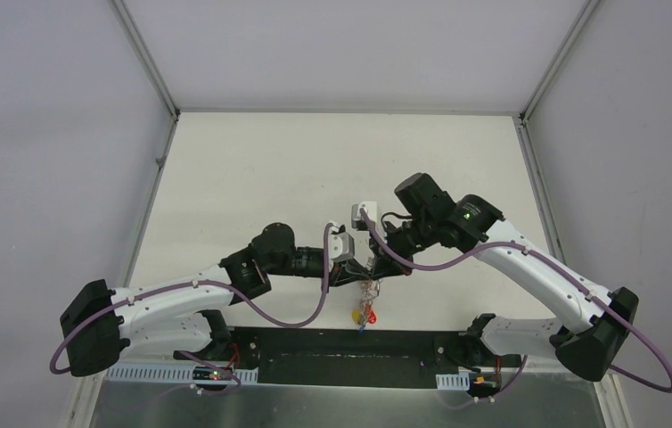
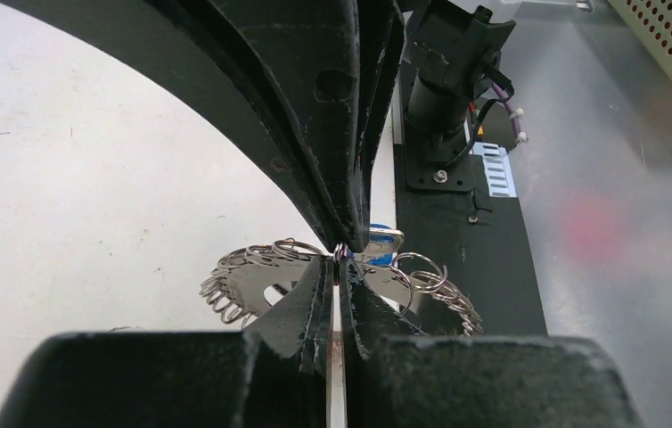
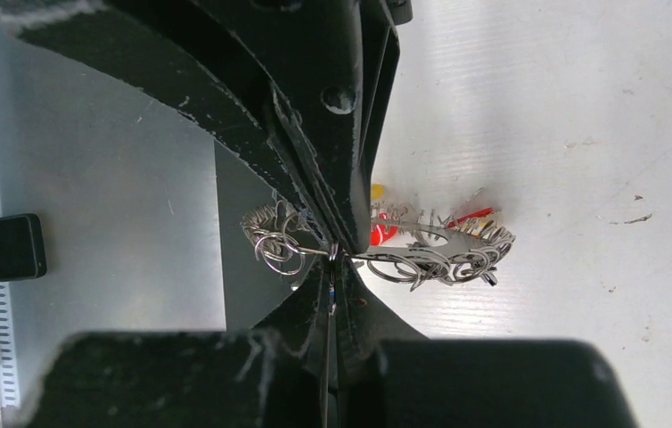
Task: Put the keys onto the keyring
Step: Adjust the key on the keyring.
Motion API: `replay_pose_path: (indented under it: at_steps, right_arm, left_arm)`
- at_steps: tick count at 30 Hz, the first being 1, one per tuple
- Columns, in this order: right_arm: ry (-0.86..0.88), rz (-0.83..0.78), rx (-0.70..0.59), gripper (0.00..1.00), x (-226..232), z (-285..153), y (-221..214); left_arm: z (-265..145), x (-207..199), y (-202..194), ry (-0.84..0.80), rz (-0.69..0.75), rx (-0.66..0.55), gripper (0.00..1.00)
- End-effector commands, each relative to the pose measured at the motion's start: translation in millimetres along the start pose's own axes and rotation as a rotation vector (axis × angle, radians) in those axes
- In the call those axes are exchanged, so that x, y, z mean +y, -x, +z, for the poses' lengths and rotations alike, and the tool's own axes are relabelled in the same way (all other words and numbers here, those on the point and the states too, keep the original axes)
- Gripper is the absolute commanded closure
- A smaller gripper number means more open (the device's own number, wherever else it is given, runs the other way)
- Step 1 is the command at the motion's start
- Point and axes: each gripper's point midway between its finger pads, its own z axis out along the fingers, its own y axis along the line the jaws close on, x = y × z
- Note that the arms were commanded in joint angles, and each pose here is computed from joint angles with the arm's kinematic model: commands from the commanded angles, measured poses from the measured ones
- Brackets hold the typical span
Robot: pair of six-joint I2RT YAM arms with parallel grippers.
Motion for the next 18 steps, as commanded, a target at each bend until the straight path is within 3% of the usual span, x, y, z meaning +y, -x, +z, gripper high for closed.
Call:
replay_pose_path:
  at_steps: [1, 5, 8, 10, 12, 18]
  right_arm:
    - [-0.01, -0.069, -0.078, 1.0, 4.2, -9.4, 24.7]
    - [-0.049, -0.079, -0.096, 0.97, -0.9, -10.7, 26.3]
    - [-0.1, -0.087, -0.132, 0.82, -5.8, -14.1, 29.1]
    - [-0.119, -0.095, -0.167, 0.65, -5.9, -17.4, 32.3]
    - [-0.128, -0.111, -0.217, 0.54, -4.7, -22.8, 37.5]
    - [-0.072, -0.104, -0.373, 0.47, 3.6, -39.0, 54.8]
  left_arm:
    - [5.9, -0.5, 24.4, 0.0, 0.04, -0.066, 1.0]
    - [3.7, 0.4, 25.1, 0.014, 0.033, -0.072, 1.0]
    - [-2.2, 2.5, 28.6, 0.043, 0.041, -0.095, 1.0]
    - [-9.4, 3.8, 35.9, 0.072, 0.057, -0.129, 1.0]
    - [-17.1, 4.8, 42.8, 0.099, 0.077, -0.17, 1.0]
    - [-40.9, 1.1, 63.7, 0.146, 0.148, -0.332, 1.0]
